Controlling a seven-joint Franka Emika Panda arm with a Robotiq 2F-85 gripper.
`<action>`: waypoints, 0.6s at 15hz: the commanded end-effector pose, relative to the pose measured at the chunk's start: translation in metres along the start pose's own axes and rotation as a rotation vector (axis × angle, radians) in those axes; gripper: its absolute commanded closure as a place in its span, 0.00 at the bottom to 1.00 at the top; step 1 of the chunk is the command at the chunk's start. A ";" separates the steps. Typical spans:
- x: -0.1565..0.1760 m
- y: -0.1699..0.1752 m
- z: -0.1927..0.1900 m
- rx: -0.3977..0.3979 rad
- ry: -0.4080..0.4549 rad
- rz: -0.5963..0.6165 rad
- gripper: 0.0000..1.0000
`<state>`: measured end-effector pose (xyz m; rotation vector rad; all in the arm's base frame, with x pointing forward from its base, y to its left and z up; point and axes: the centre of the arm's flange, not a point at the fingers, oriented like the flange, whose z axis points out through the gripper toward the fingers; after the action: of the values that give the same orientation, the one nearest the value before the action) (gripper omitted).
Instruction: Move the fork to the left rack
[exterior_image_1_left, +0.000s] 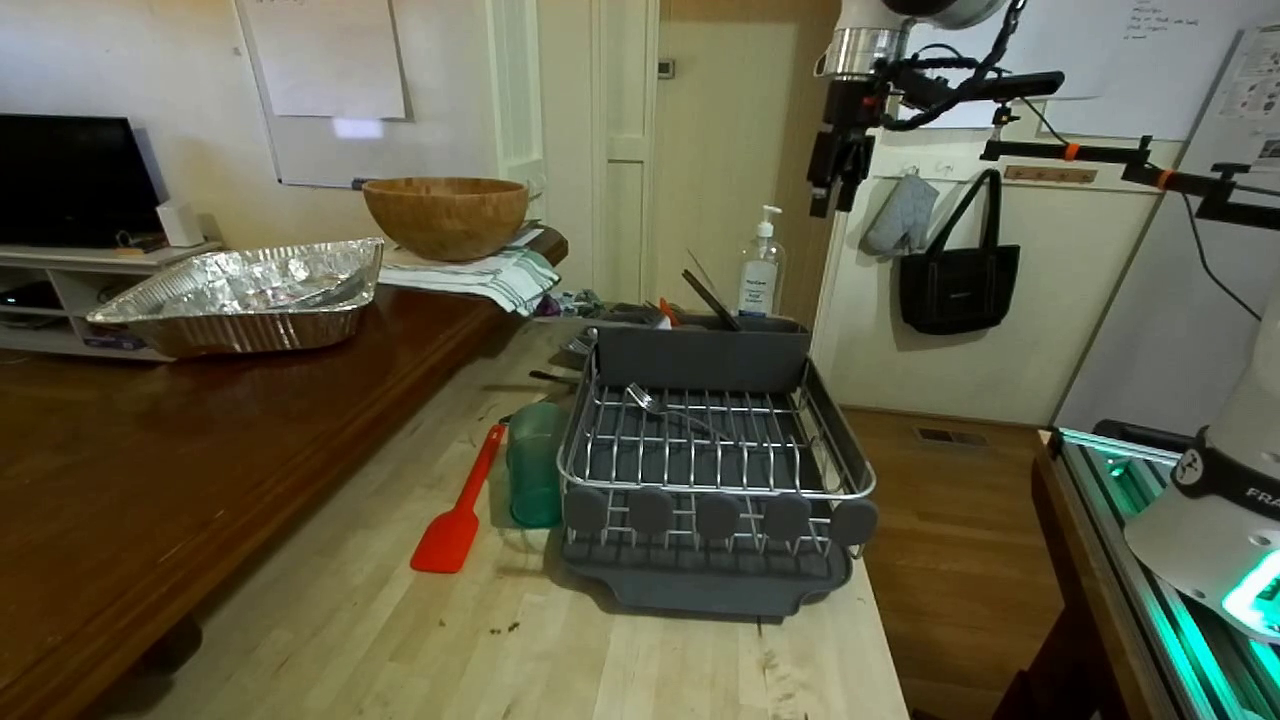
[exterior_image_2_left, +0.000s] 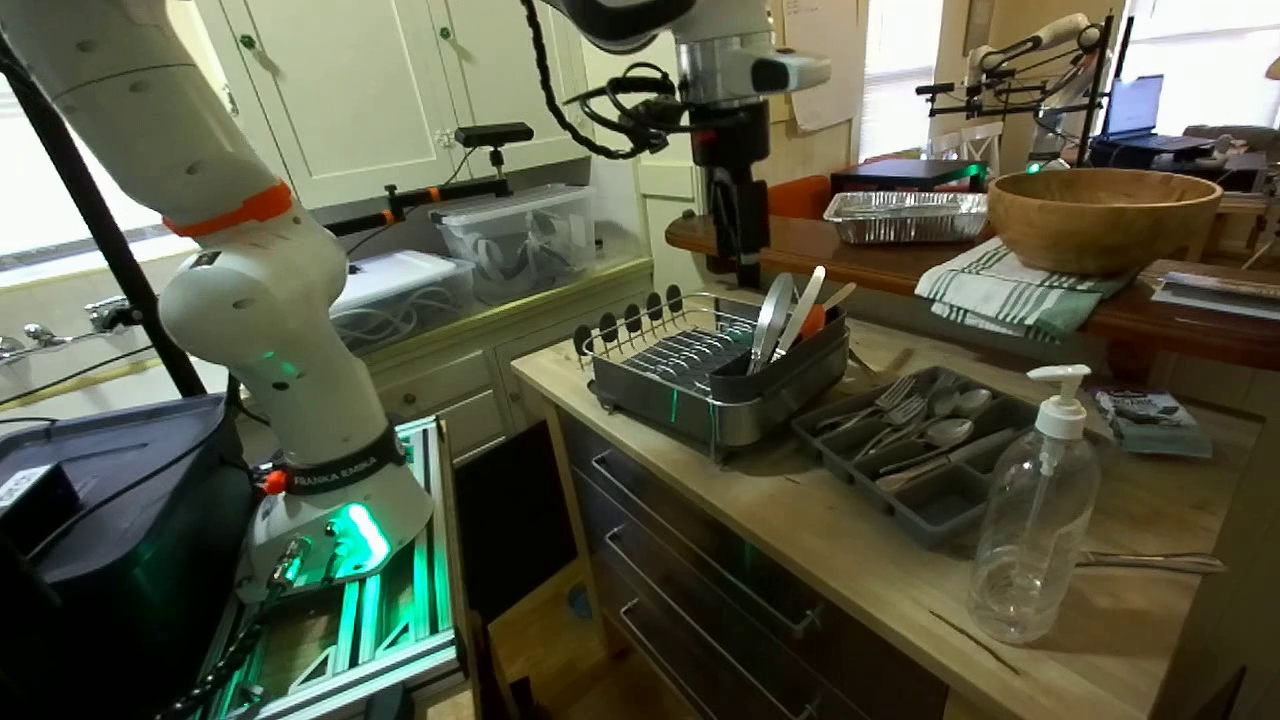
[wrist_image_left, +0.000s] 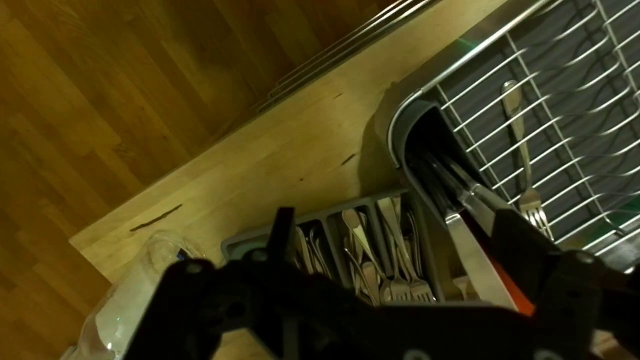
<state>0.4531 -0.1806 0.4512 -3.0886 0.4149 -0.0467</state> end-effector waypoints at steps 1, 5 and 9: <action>0.067 0.026 0.041 -0.028 -0.096 0.049 0.00; 0.050 0.024 0.052 -0.042 -0.089 0.035 0.00; 0.055 0.024 0.050 -0.045 -0.083 0.035 0.00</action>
<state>0.5017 -0.2174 0.4016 -3.1126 0.4726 0.0929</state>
